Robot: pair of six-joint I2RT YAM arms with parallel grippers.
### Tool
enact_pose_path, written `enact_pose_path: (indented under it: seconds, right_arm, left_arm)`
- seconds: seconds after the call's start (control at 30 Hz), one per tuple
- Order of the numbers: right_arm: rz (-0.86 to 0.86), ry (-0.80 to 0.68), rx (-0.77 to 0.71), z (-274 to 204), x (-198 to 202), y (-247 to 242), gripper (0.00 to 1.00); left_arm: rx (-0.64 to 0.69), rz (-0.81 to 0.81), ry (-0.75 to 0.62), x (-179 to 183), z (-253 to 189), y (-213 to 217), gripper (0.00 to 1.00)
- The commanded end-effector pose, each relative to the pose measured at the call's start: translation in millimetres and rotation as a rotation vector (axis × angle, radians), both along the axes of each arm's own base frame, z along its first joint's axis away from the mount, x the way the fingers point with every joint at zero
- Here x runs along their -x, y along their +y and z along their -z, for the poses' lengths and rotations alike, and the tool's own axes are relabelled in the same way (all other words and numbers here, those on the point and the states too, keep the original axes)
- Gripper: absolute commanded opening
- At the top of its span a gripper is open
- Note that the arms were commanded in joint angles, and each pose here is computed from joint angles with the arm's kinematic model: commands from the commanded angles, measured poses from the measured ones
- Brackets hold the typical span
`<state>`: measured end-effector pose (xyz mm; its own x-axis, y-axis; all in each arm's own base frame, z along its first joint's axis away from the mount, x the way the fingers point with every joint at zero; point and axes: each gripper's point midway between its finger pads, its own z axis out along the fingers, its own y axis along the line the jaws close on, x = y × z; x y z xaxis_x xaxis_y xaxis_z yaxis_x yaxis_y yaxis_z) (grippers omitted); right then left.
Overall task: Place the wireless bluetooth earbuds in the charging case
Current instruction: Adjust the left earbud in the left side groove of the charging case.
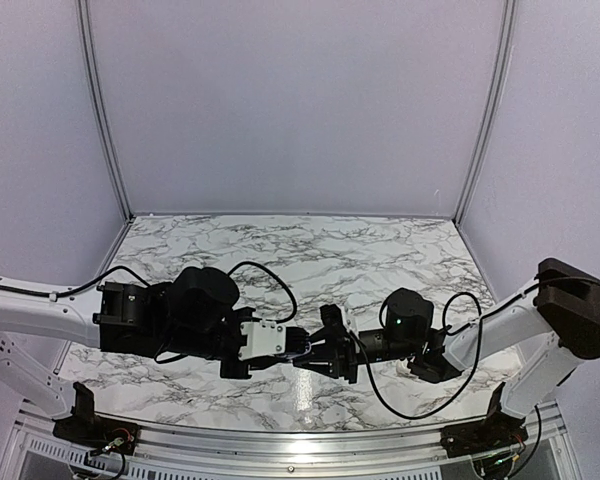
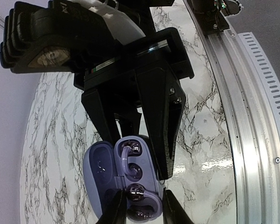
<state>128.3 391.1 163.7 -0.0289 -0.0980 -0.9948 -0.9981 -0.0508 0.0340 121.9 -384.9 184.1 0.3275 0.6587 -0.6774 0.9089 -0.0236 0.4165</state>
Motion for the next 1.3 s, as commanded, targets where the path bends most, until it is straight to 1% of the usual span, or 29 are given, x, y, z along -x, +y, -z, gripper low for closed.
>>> enact_pose_path:
  seconds: [0.0, 0.37, 0.7, 0.97, 1.13, 1.27]
  right_arm:
    - [-0.035, -0.004, -0.032, -13, 3, 9, 0.00]
    - [-0.055, -0.001, -0.041, -15, 7, 9, 0.00]
    - [-0.070, -0.006, -0.041, -15, 9, 9, 0.00]
    - [-0.089, -0.021, -0.049, -18, 14, 8, 0.00]
    - [-0.093, -0.030, -0.050, -19, 16, 8, 0.00]
    - [-0.093, -0.034, -0.053, -21, 17, 8, 0.00]
  left_arm:
    - [-0.027, 0.034, 0.013, 7, -1, 2, 0.27]
    - [-0.059, 0.044, 0.015, 10, 7, 2, 0.23]
    - [-0.030, 0.001, 0.015, 4, -2, 2, 0.18]
    - [-0.016, -0.022, 0.014, 0, -6, 4, 0.12]
    - [-0.007, -0.047, 0.027, -4, -6, 5, 0.06]
    - [-0.002, -0.048, 0.039, -4, -5, 5, 0.04]
